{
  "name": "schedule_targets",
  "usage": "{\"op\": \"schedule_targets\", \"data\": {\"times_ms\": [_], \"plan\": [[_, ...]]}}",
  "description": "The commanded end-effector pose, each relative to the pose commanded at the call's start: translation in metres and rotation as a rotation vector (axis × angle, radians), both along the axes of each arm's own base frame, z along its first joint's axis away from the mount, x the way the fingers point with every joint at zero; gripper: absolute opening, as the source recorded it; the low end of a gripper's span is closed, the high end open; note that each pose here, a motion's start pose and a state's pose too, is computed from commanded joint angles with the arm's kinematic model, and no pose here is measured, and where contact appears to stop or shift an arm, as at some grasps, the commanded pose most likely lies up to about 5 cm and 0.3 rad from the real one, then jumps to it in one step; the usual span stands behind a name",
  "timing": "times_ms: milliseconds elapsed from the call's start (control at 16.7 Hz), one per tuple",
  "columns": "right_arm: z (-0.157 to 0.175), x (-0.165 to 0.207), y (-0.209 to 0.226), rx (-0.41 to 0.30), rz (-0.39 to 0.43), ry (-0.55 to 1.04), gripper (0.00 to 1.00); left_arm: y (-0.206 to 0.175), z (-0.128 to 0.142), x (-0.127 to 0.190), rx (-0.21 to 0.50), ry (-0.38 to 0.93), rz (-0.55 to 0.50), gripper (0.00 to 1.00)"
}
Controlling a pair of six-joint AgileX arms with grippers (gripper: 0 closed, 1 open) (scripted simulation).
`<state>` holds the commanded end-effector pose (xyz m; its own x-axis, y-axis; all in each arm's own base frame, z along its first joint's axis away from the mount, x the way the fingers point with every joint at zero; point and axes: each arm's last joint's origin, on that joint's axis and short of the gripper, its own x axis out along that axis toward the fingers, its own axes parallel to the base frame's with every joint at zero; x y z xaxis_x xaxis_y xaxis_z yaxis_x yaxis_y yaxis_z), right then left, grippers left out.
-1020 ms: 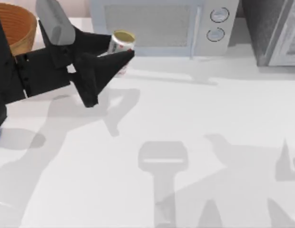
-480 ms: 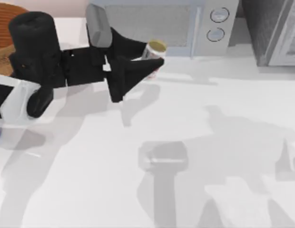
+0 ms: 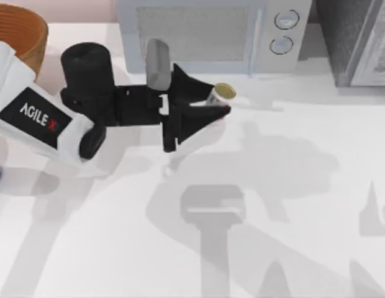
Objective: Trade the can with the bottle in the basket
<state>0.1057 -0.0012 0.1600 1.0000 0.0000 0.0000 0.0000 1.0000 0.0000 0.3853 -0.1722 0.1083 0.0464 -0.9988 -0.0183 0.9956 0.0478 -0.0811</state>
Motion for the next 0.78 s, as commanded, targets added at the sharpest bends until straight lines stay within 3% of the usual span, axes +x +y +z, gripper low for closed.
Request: {"op": "schedule_targets", "data": {"times_ms": [420,780], "plan": [[0.000,0.000,0.000,0.000,0.000,0.000,1.00,-0.008,-0.077,0.024,-0.012,-0.050,-0.071,0.00],[0.000,0.000,0.000,0.000,0.000,0.000,1.00,-0.006,-0.090,0.029,-0.017,-0.081,-0.067,0.00]]}}
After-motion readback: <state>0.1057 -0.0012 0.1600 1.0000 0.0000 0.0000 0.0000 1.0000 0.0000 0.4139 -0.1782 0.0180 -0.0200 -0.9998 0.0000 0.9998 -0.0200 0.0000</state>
